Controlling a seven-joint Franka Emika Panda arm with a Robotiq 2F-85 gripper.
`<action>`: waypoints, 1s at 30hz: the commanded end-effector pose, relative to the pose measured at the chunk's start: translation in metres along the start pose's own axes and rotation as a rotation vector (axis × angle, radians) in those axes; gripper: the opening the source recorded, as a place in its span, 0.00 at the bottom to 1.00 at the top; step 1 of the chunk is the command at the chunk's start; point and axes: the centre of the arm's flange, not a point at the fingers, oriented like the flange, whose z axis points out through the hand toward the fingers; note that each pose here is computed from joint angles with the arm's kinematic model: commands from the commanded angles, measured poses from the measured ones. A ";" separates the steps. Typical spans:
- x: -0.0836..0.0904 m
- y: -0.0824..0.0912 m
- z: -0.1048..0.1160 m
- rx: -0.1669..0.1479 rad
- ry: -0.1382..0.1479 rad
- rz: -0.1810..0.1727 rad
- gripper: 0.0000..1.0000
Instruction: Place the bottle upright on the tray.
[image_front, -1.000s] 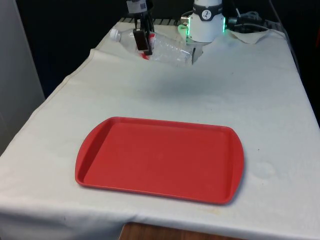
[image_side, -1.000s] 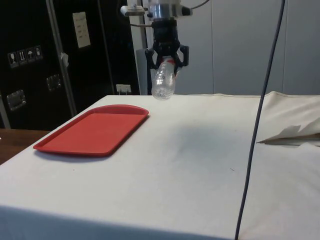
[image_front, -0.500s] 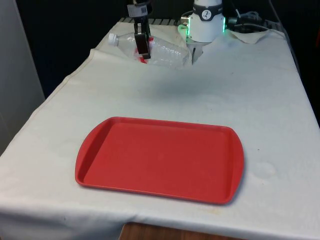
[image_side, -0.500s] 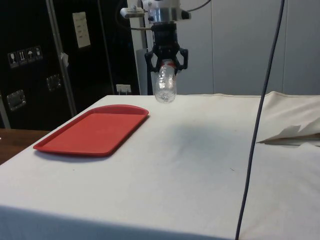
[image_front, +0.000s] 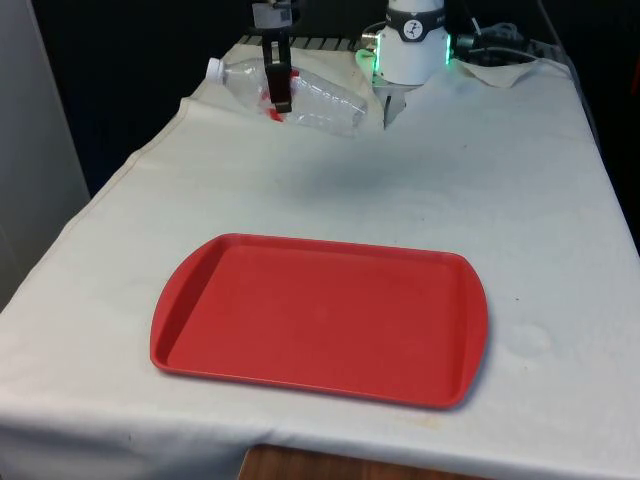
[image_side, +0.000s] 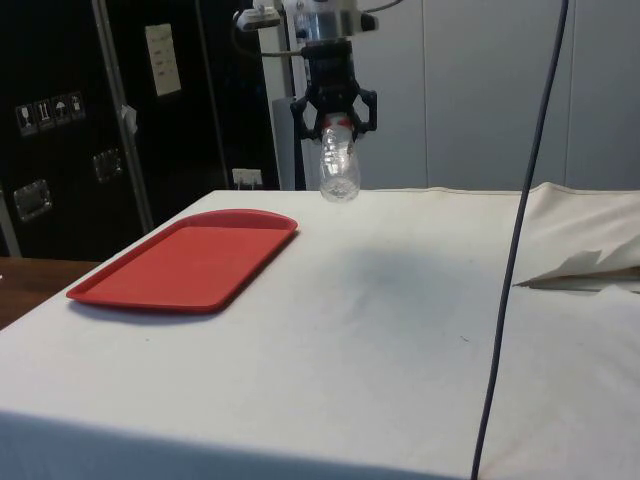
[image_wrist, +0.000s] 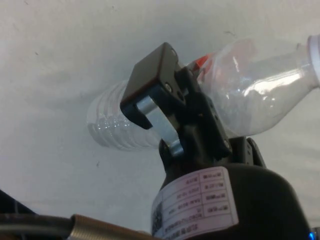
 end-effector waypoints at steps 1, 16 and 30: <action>0.000 0.000 -0.001 0.001 0.017 -0.010 0.33; 0.002 0.002 -0.008 -0.042 0.092 -0.092 0.33; -0.002 -0.003 -0.007 -0.062 0.113 -0.132 0.33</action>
